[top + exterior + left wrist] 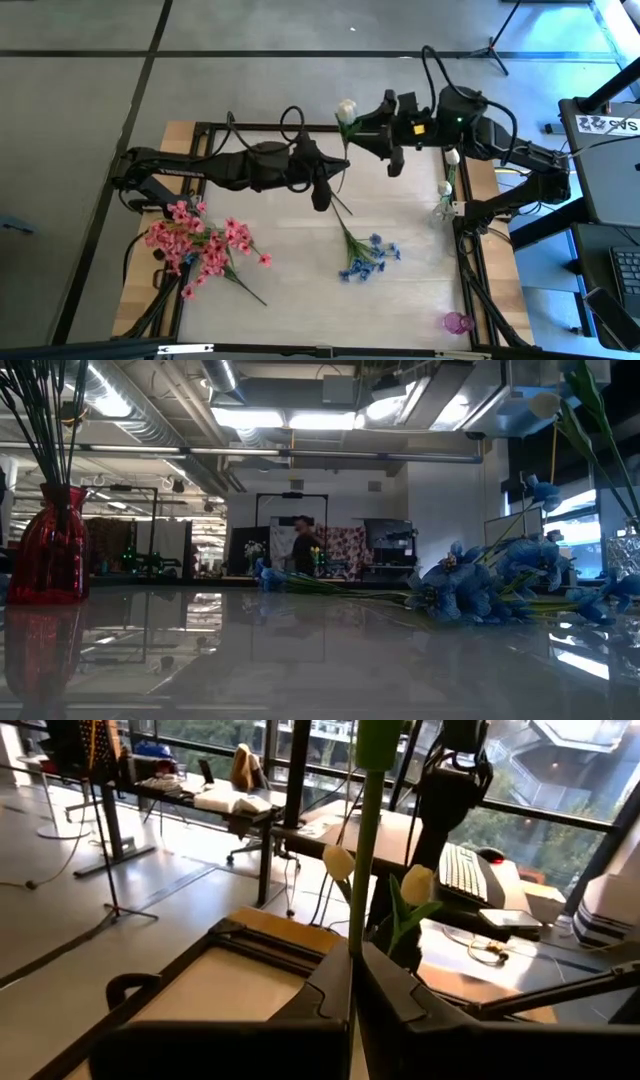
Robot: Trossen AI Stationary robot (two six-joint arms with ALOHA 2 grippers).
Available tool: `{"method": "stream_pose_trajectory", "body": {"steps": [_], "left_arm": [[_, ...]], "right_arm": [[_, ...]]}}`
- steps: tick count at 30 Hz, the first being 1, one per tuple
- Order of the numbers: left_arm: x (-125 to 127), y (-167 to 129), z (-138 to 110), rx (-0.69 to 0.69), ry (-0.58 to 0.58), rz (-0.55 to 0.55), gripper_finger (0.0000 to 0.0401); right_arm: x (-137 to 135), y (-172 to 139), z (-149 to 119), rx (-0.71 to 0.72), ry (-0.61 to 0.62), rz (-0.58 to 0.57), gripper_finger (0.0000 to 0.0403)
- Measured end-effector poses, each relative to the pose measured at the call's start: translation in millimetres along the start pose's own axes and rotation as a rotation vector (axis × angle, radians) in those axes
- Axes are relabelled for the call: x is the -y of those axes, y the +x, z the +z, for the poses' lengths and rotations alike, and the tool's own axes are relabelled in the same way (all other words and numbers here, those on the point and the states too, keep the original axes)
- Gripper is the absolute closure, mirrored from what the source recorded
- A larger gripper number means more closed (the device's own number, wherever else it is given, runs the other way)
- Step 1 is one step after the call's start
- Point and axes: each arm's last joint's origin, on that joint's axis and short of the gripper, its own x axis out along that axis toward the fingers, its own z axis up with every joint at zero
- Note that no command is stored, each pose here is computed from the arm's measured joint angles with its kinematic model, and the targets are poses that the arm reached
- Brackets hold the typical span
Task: Sort flowers into vase by color
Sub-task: Put the white tulip into the transparent vase
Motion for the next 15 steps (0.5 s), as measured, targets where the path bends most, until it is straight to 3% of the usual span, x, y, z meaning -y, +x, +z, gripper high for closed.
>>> {"method": "stream_pose_trajectory", "body": {"steps": [15], "left_arm": [[-2.9,-0.4,-6.7,-0.06,0.02,0.062,0.0401]], "right_arm": [[3.7,14.7,-4.9,0.017,0.005,-0.01,0.0287]]}}
